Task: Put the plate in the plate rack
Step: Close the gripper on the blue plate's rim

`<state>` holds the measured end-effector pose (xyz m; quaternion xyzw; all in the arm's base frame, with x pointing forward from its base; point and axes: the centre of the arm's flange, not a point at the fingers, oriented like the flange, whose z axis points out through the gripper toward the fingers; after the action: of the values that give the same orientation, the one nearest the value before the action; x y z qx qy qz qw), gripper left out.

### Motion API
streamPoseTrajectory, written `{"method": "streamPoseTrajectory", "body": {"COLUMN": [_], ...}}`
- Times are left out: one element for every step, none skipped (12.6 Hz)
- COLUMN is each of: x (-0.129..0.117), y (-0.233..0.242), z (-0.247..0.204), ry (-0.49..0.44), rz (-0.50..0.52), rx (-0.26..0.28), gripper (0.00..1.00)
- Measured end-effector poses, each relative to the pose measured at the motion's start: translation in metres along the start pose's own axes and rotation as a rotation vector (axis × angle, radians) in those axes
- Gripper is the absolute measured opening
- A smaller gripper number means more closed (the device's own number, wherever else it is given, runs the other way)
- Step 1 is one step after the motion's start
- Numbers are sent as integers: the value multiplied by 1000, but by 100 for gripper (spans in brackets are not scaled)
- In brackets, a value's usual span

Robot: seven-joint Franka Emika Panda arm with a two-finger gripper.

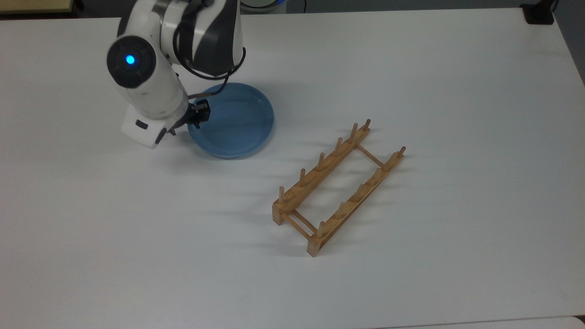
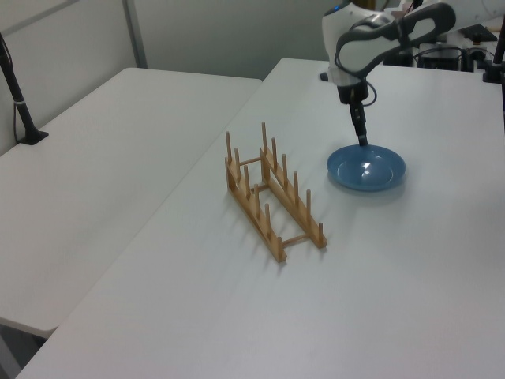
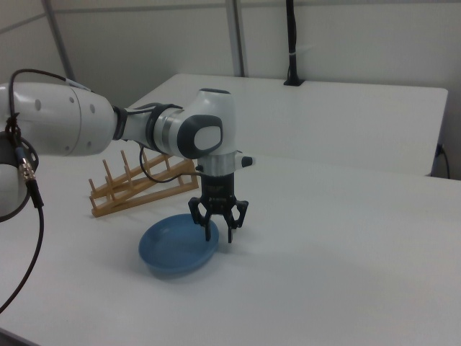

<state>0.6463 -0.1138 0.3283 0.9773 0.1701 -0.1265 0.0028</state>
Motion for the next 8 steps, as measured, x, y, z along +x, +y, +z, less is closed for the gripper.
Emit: {"method": "streamPoseTrajectory", "body": {"x": [4,8,10,12,13,15,15,17], "y": [-1,-3,-6,-9,-11,-14,-16,-21], "z": [5,10,13,14,14,13,9,10], "ry": [3,2,-2,-4,-4,-3,2,1], "rz": [1,2,0,-4,-4,-8,-12,-19], "rx": [-5,-8,-7,-7,-8,-8,-10,-9], "gripper": [53,53,49,41,32,14,11,10]}}
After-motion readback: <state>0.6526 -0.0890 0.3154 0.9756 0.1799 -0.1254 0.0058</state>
